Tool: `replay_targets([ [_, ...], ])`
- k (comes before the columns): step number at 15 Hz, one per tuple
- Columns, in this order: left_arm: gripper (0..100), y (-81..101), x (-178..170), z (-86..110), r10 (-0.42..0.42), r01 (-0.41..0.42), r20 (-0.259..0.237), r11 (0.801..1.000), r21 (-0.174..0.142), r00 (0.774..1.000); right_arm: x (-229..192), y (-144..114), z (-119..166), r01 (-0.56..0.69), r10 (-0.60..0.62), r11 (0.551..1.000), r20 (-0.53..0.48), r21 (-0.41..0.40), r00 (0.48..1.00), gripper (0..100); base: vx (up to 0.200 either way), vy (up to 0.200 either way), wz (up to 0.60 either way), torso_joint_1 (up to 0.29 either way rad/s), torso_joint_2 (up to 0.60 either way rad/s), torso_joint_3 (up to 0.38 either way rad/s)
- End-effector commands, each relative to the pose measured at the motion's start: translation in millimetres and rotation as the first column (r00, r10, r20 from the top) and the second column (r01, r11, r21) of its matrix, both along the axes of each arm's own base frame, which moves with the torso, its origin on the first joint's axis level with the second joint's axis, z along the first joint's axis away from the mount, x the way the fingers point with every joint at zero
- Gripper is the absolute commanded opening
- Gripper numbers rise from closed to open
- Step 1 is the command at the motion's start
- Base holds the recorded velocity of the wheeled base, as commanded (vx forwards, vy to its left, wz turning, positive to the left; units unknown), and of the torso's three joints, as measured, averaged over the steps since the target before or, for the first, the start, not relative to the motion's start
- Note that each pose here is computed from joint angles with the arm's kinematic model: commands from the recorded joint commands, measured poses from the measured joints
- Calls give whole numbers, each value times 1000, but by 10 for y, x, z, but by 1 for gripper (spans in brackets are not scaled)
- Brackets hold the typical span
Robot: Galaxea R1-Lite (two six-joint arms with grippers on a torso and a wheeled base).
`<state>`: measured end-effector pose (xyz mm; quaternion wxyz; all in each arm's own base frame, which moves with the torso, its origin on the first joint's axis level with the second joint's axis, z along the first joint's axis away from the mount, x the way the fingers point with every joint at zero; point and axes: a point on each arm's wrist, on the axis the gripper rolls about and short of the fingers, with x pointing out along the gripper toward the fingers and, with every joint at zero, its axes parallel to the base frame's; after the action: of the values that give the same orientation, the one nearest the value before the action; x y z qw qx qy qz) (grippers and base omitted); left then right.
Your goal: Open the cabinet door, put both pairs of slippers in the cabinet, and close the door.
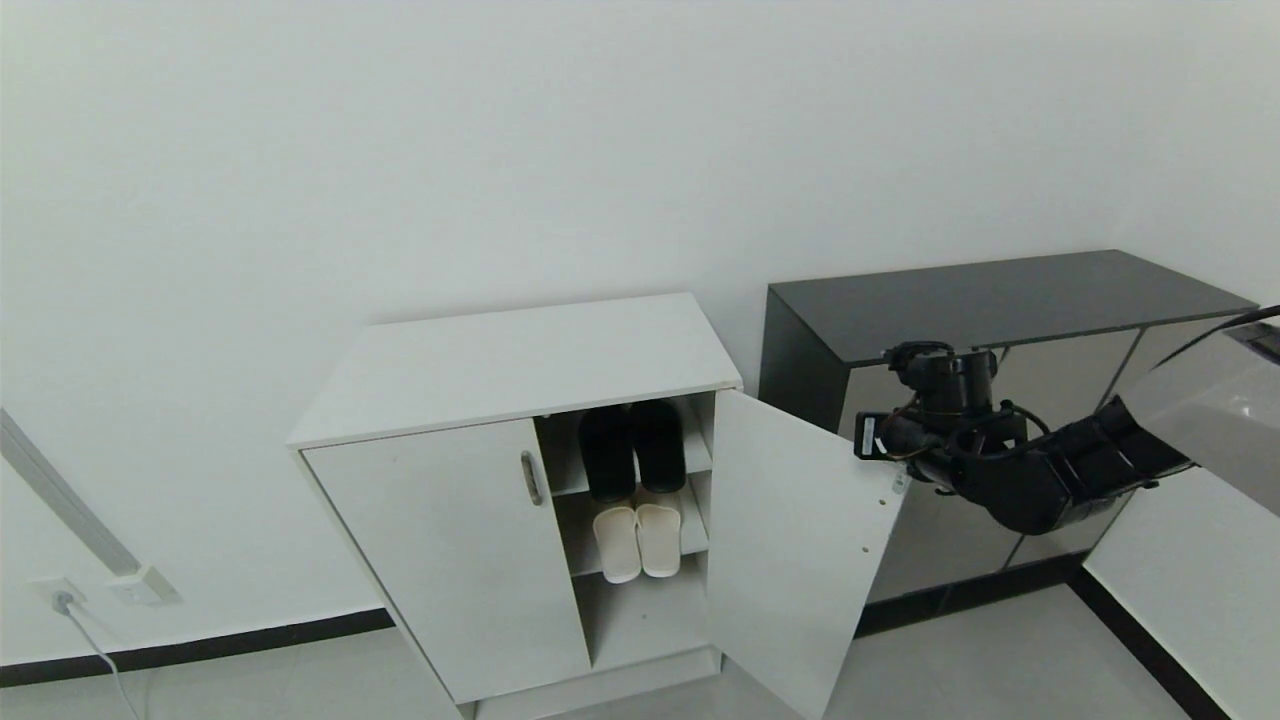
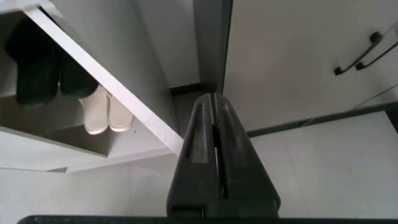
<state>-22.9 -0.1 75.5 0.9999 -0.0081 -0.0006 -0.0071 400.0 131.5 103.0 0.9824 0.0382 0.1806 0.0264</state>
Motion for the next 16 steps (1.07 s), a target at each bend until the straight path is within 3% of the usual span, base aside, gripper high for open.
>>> replay_targets([
  [1,0,0,1,0,0,0,-1,1000,-1,1000,79,-45,-150,15,-15,1000,-24,-8,1000,0,0,0,0,0,0,0],
  [8,0,0,1,0,0,0,-1,1000,-2,1000,48,-29,-222,12,-13,1000,-45,-19,999,0,0,0,0,0,0,0],
  [16,0,0,1,0,0,0,-1,1000,-2,1000,-329,346,-166,-106,103,994,-70,-35,992,0,0,0,0,0,0,0],
])
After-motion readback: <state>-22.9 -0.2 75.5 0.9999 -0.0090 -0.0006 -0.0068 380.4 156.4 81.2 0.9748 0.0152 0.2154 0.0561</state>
